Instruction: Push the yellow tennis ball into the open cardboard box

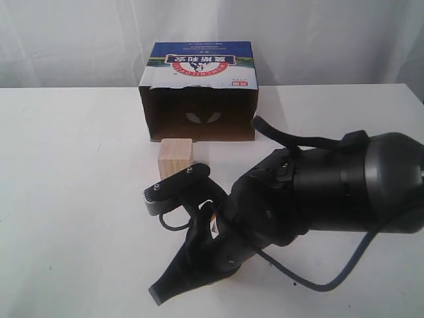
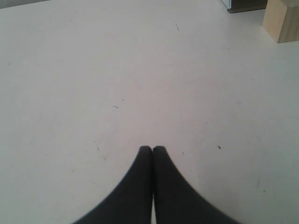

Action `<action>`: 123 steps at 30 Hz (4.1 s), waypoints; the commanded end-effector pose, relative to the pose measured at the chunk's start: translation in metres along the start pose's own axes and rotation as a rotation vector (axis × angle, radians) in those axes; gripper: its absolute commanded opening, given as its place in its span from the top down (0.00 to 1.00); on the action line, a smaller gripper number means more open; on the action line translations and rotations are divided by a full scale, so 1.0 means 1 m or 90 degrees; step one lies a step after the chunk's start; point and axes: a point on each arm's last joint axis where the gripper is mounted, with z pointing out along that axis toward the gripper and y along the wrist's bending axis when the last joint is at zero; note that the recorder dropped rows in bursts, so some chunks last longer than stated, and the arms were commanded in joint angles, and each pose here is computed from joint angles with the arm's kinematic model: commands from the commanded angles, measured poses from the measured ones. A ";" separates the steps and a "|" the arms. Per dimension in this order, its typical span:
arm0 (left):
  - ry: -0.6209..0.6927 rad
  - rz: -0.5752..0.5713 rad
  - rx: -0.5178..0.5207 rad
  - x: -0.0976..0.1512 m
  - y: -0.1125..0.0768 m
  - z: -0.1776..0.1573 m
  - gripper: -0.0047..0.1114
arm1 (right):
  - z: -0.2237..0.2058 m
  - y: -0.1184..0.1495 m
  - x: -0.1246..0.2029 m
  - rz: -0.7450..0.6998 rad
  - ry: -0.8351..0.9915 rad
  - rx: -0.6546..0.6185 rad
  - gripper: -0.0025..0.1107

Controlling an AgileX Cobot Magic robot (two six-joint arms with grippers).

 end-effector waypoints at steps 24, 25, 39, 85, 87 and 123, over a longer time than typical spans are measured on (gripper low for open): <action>-0.003 -0.001 0.003 0.001 0.000 0.000 0.96 | -0.014 -0.087 -0.023 0.084 -0.117 0.107 0.98; -0.003 -0.001 0.003 0.001 0.000 0.000 0.96 | -0.017 -0.086 -0.024 0.084 -0.121 0.107 0.98; -0.003 -0.001 0.003 0.001 0.000 0.000 0.96 | -0.029 -0.083 -0.019 0.113 -0.118 0.097 0.98; -0.003 -0.001 0.003 0.001 0.000 0.000 0.96 | -0.010 -0.114 -0.048 0.118 -0.315 0.123 0.98; -0.003 -0.001 0.003 0.001 0.000 0.000 0.96 | -0.019 -0.113 -0.046 0.121 -0.299 0.124 0.98; -0.003 -0.001 0.003 0.001 0.000 0.000 0.96 | 0.043 -0.209 -0.044 0.250 -0.379 0.180 0.98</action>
